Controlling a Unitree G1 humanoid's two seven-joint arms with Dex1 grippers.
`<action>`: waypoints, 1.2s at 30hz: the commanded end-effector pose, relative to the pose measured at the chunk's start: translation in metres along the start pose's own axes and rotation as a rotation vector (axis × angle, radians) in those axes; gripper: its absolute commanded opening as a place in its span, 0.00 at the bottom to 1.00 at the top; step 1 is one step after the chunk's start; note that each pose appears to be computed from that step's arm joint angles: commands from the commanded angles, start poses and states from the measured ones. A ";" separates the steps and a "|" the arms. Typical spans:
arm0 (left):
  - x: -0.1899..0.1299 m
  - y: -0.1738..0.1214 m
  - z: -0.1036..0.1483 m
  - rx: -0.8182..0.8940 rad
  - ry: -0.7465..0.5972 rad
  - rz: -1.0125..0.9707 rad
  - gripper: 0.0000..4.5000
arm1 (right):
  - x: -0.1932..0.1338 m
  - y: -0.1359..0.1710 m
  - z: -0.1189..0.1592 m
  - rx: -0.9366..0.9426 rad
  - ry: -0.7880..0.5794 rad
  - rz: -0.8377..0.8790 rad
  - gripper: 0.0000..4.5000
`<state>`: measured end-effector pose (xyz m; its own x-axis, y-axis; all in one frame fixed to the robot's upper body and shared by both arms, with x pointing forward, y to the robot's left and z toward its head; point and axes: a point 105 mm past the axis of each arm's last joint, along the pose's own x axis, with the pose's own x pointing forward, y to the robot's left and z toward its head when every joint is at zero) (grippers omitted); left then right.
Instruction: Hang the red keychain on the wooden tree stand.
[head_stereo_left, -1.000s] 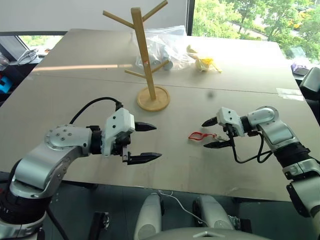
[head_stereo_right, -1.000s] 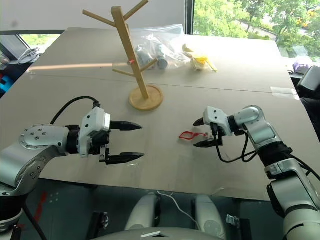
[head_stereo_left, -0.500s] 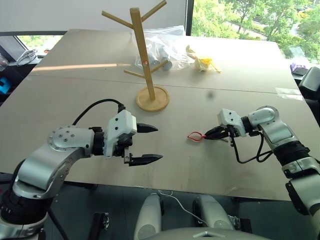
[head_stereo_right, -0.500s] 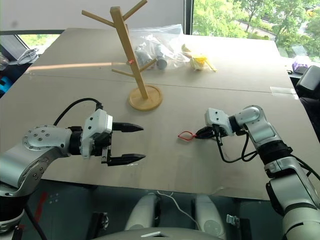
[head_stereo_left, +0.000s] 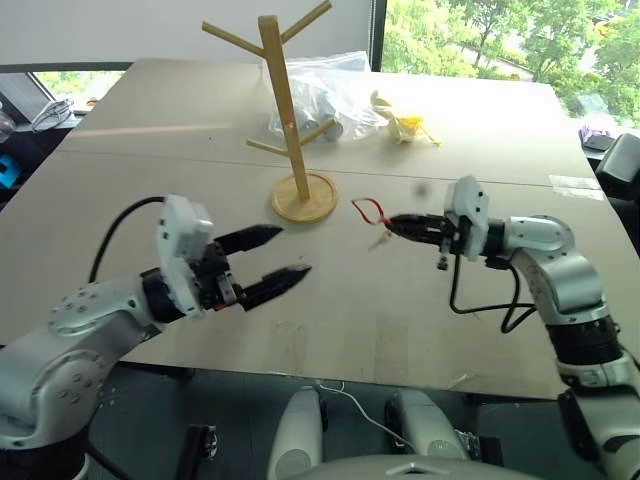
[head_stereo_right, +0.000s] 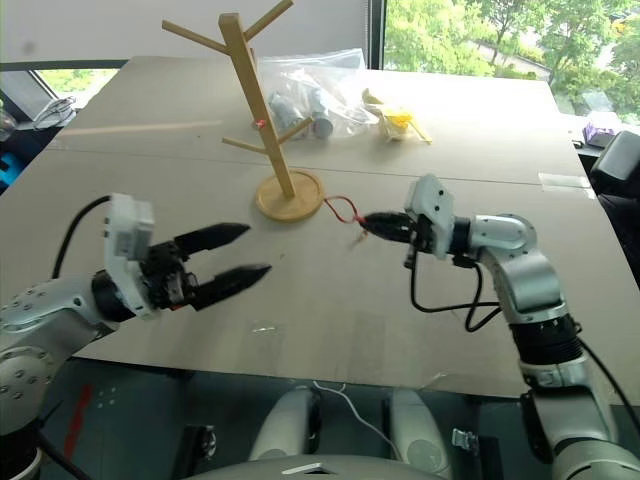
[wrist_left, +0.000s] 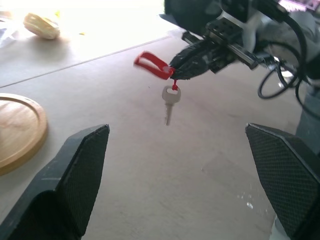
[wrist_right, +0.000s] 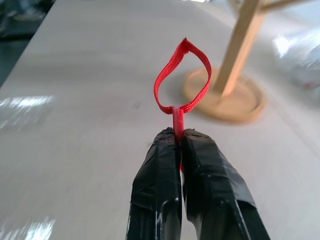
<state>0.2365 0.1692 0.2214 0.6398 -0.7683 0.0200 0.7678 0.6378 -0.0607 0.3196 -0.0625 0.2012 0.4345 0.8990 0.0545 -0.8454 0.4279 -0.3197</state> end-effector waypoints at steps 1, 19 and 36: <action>-0.011 0.006 0.029 -0.015 -0.129 0.114 1.00 | 0.017 -0.006 0.039 -0.086 -0.133 -0.180 0.01; -0.010 0.024 0.052 -0.010 -0.203 0.161 1.00 | 0.071 0.002 0.064 -0.222 -0.263 -0.145 0.01; -0.012 0.025 0.053 0.005 -0.197 0.161 1.00 | 0.097 0.007 0.053 -0.210 -0.189 -0.125 0.01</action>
<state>0.2540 0.1985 0.2621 0.7606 -0.6247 0.1765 0.6465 0.7535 -0.1193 0.3427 0.0300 0.2404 0.4621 0.8530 0.2426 -0.7174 0.5204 -0.4632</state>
